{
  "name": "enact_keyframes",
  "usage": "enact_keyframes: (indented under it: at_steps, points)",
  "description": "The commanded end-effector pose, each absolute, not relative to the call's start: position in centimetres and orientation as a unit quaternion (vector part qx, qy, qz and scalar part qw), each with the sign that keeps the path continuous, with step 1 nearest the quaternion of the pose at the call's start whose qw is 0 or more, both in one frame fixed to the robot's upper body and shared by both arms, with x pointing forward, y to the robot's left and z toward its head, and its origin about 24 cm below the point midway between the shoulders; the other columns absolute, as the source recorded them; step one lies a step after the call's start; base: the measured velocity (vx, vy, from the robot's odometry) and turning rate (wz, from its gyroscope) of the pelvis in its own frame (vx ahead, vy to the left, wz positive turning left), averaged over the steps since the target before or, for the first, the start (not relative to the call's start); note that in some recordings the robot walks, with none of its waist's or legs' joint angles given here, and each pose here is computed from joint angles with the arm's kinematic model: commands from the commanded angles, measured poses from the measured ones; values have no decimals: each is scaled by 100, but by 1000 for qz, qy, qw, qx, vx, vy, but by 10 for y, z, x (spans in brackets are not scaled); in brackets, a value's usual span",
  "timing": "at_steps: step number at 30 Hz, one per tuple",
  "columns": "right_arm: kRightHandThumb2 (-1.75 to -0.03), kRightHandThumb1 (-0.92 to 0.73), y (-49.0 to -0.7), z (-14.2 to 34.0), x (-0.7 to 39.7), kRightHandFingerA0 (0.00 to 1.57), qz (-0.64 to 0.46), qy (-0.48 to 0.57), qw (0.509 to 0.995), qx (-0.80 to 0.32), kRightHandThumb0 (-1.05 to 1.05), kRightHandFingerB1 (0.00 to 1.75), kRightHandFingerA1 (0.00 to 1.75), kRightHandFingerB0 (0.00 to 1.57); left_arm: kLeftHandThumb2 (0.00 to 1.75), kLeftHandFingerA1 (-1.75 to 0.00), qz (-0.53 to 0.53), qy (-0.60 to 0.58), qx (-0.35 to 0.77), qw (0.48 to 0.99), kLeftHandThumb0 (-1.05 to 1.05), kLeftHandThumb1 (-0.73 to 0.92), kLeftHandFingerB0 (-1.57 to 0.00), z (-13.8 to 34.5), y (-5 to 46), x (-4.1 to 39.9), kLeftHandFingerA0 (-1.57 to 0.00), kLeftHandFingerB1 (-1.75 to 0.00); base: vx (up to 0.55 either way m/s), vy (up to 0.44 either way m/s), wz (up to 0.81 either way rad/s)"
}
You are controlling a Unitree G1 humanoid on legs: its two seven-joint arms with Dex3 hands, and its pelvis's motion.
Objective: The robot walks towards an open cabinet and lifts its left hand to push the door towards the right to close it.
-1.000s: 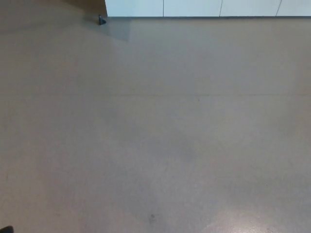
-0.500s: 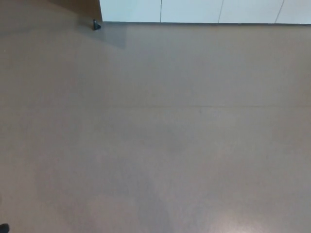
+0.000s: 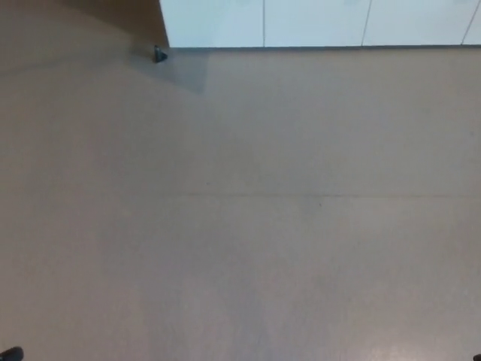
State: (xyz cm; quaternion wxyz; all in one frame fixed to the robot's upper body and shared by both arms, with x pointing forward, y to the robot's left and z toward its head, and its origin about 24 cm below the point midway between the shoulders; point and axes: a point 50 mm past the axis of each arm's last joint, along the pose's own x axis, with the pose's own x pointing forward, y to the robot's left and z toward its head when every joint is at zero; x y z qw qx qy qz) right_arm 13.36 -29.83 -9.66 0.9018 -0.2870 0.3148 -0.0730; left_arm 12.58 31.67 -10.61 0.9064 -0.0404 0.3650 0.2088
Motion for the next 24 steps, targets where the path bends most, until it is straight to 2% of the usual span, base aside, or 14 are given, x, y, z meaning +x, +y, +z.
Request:
enact_keyframes:
  at_steps: [1,7,13,24]
  points:
    - [-90,-53,-300,-97,132,70,-71,315,900,-294,-38,59,66,55,59,-48,210,351,-23,912,-19,66,-48,-100,325,128,-68,-41,347,-15,-16]
    - [-90,-53,-300,-97,131,69,-68,314,900,-295,-38,59,66,56,58,-49,211,351,-22,912,-20,61,-48,-101,324,126,-70,-42,415,117,-29]
    - [-89,-53,-301,-100,123,68,-66,322,897,-295,-39,59,65,57,60,-49,207,357,-17,911,-19,67,-49,-103,324,118,-70,-42,351,46,7]
    - [-90,-53,-300,-98,126,69,-65,316,899,-295,-38,60,66,57,59,-49,206,356,-29,911,-19,66,-46,-103,323,121,-68,-41,384,-214,24]
